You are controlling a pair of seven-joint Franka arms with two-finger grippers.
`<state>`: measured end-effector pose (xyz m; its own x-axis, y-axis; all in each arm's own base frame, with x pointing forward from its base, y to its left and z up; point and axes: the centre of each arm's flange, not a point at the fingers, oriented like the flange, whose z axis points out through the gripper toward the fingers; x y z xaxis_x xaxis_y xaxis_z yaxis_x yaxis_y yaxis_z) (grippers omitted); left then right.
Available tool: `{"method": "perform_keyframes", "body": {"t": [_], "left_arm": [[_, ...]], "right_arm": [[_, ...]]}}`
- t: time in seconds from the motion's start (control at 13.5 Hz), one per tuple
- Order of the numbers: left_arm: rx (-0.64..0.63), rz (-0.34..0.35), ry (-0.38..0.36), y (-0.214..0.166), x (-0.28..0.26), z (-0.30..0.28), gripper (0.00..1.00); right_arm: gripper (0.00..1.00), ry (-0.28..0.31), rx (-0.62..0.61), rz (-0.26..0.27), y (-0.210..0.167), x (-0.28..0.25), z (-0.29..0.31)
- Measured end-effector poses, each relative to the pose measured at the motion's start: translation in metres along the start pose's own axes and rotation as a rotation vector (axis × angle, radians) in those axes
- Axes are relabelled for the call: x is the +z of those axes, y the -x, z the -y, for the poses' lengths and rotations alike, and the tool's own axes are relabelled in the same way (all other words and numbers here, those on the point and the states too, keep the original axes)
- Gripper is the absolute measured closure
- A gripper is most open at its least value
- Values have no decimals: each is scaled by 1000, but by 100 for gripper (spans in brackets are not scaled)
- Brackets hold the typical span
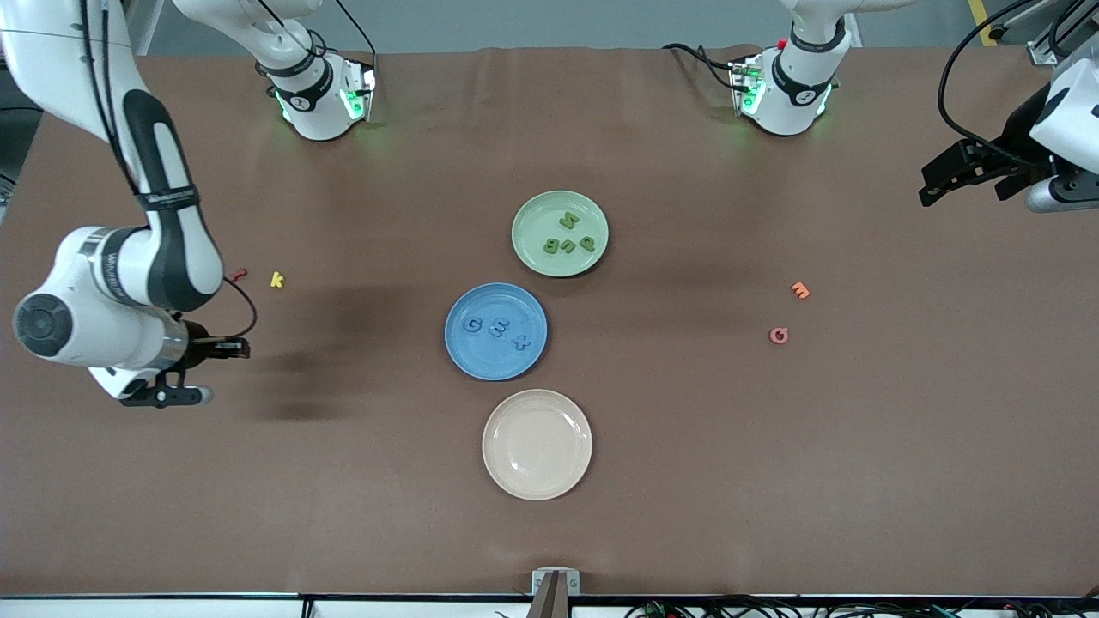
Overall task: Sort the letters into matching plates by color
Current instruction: 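Carry the blue letter over the blue plate with the right gripper, then lower the blue letter onto the blue plate and open the right gripper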
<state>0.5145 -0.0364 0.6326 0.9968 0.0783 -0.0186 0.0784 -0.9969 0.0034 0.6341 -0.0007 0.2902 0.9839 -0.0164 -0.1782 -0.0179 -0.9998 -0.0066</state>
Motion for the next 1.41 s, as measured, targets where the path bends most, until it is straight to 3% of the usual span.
{"method": "perform_keyframes", "body": {"t": [0.15,0.44,0.89,1.19,1.41], "left_arm": [[-2,0,0,0,0,1,0],[-1,-5,1,0,-2,1,0],[6,-29,3,1,-14,-2,0],[10,-29,3,1,-14,-3,0],[14,-29,3,1,-14,-3,0]], "right_arm": [[63,15,63,10,4,-2,60],[63,32,196,-29,19,-13,183],[63,25,368,-55,37,33,342],[63,-12,378,-122,29,54,376],[63,-42,375,-143,27,64,385]]}}
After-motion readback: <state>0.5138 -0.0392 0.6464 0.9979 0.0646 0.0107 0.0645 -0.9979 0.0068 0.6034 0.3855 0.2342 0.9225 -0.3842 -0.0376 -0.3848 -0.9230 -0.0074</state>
